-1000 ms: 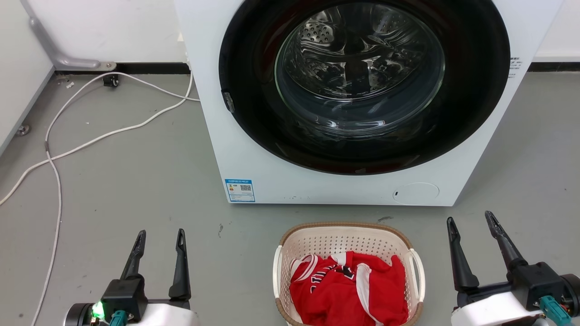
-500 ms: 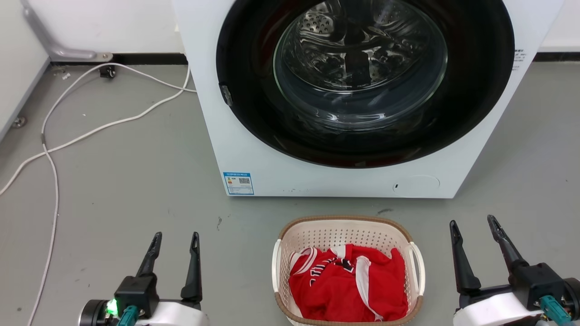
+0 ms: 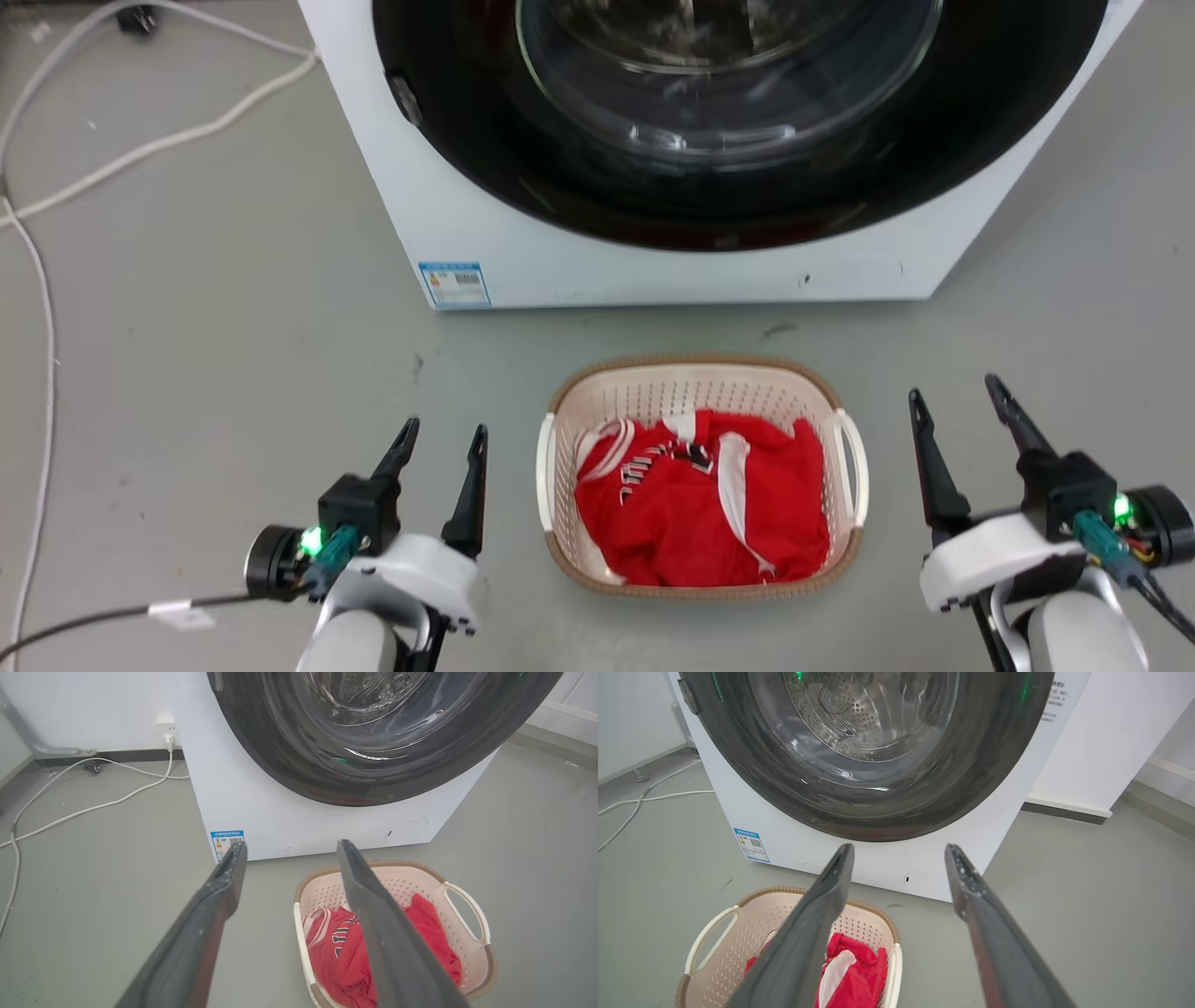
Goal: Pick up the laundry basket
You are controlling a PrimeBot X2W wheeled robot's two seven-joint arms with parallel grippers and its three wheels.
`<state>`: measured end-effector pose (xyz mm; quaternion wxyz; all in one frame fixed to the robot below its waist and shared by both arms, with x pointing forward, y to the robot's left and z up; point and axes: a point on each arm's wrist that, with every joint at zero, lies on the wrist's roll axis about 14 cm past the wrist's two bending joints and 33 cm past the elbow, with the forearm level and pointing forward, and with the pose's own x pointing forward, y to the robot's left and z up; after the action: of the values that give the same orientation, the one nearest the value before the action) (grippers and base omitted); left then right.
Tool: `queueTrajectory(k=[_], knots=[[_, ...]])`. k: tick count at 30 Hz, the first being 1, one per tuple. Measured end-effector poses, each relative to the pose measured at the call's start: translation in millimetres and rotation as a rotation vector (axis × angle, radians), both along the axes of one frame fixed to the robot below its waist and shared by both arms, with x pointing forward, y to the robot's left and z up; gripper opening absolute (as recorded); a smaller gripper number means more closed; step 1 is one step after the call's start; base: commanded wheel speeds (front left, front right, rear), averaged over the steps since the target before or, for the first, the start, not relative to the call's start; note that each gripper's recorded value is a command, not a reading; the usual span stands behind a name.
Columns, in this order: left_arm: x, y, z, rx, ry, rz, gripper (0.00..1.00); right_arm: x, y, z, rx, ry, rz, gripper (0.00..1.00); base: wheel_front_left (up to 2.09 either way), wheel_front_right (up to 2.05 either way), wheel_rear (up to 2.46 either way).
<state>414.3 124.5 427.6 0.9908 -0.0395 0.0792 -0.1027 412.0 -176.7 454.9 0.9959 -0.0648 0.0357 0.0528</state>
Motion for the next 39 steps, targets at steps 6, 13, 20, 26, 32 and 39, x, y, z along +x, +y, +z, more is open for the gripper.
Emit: queueTrajectory(k=[6,13,20,26,32,39], knots=[[21.5,-16.0,-43.6,0.0,0.121,-0.054,1.0,25.3,-6.2,-34.3,-0.042,0.087,-0.008,1.0,0.0,0.0,0.0],[33.6,-23.1,-98.6,0.009,0.272,-0.086,1.0,45.9,-8.6,-82.8,-0.06,0.205,-0.008,1.0,0.0,0.0,0.0],[39.1,-31.0,-153.3,0.024,0.412,-0.128,1.0,55.5,-14.3,-150.9,-0.092,0.384,0.0,1.0,0.0,0.0,0.0],[42.8,-38.9,-181.5,0.022,0.477,-0.156,1.0,58.2,-16.6,-186.7,-0.095,0.473,-0.002,1.0,0.0,0.0,0.0],[49.3,-45.6,-203.7,0.017,0.516,-0.177,1.0,55.6,-15.6,-220.0,-0.094,0.558,0.004,1.0,0.0,0.0,0.0],[49.6,-46.3,-227.9,0.025,0.565,-0.192,1.0,41.4,-17.7,-259.6,-0.104,0.686,0.009,1.0,0.0,0.0,0.0]])
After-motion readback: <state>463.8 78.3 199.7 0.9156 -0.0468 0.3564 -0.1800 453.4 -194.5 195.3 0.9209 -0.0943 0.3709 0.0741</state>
